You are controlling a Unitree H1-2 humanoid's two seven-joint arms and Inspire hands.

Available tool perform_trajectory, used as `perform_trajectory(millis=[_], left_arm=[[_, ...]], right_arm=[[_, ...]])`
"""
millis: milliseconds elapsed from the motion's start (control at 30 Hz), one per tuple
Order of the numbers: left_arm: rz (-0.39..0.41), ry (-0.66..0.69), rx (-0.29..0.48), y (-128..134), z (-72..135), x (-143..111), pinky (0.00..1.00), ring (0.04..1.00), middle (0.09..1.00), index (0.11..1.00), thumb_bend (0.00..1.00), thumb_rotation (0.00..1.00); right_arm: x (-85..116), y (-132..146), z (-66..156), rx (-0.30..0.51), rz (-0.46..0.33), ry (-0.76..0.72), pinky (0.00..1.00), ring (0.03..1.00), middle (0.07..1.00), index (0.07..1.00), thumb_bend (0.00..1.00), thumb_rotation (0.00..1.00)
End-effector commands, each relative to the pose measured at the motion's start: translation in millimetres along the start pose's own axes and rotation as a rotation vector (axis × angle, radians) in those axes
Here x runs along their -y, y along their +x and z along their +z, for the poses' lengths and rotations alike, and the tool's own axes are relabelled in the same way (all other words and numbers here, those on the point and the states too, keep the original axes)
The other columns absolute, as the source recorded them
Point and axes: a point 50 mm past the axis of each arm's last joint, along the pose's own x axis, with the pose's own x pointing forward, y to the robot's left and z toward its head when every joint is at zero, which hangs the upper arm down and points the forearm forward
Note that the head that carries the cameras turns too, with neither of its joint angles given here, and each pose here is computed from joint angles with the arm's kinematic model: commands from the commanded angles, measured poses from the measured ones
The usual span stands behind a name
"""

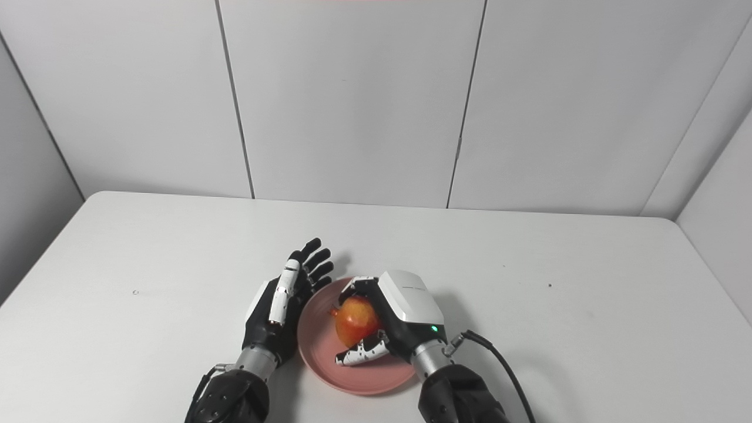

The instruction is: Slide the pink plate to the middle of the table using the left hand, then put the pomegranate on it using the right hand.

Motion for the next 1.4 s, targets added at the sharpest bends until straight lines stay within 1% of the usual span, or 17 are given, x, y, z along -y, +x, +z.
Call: perform_trajectory(millis=[0,33,67,167,200,300,333,367,567,767,1133,1200,1367], left_arm=[[0.0,0.0,-0.021,0,0,1,0.91,0.909,0.915,0.9,0.41,1.0],[0.0,0.001,-0.021,0,-1,1,0.92,0.91,0.915,0.9,0.41,1.0],[-0.001,0.002,-0.02,0,-1,1,0.92,0.909,0.915,0.9,0.42,1.0],[-0.002,0.003,-0.02,0,0,1,0.92,0.908,0.915,0.899,0.42,1.0],[-0.002,0.005,-0.02,0,0,1,0.92,0.912,0.917,0.901,0.41,1.0],[-0.003,0.014,-0.02,-1,1,1,0.93,0.918,0.917,0.902,0.41,1.0],[-0.003,0.016,-0.02,-1,0,0,0.93,0.919,0.916,0.901,0.42,1.0],[-0.004,0.018,-0.02,-1,0,0,0.93,0.92,0.916,0.901,0.42,1.0],[-0.004,0.017,-0.021,-1,0,-1,0.93,0.92,0.915,0.9,0.42,1.0],[-0.001,0.016,-0.022,-1,0,-1,0.92,0.916,0.914,0.898,0.42,1.0],[-0.006,0.006,-0.026,-2,1,-2,0.91,0.907,0.915,0.907,0.4,1.0],[-0.005,0.005,-0.03,-2,1,-2,0.91,0.909,0.915,0.909,0.4,1.0],[-0.01,-0.001,-0.041,-3,1,-2,0.93,0.916,0.919,0.913,0.41,1.0]], right_arm=[[7,-1,4,0.036,-0.022,-0.034,0.28,0.391,0.509,0.494,0.52,0.14],[7,-2,4,0.034,-0.018,-0.036,0.33,0.446,0.553,0.494,0.52,0.15],[8,-2,5,0.033,-0.015,-0.037,0.45,0.563,0.647,0.63,0.67,0.2],[9,-4,5,0.027,-0.001,-0.046,0.48,0.597,0.673,0.668,0.72,0.22],[9,-5,6,0.024,0.009,-0.053,0.58,0.688,0.749,0.735,0.77,0.3],[12,-8,8,0.02,0.03,-0.06,0.71,0.786,0.827,0.818,0.83,0.38],[12,-9,8,0.02,0.034,-0.059,0.76,0.822,0.854,0.85,0.85,0.4],[14,-10,9,0.022,0.039,-0.063,0.8,0.842,0.869,0.869,0.86,0.42],[19,-15,12,0.035,0.049,-0.08,0.84,0.868,0.89,0.894,0.89,0.47],[25,-20,15,0.058,0.031,-0.086,0.83,0.864,0.888,0.894,0.9,0.48],[48,-30,24,0.101,-0.039,-0.081,0.82,0.868,0.887,0.891,0.89,0.48],[56,-32,25,0.108,-0.063,-0.063,0.81,0.869,0.888,0.896,0.89,0.49],[75,-39,28,0.117,-0.152,0.009,0.78,0.854,0.878,0.896,0.91,0.48]])
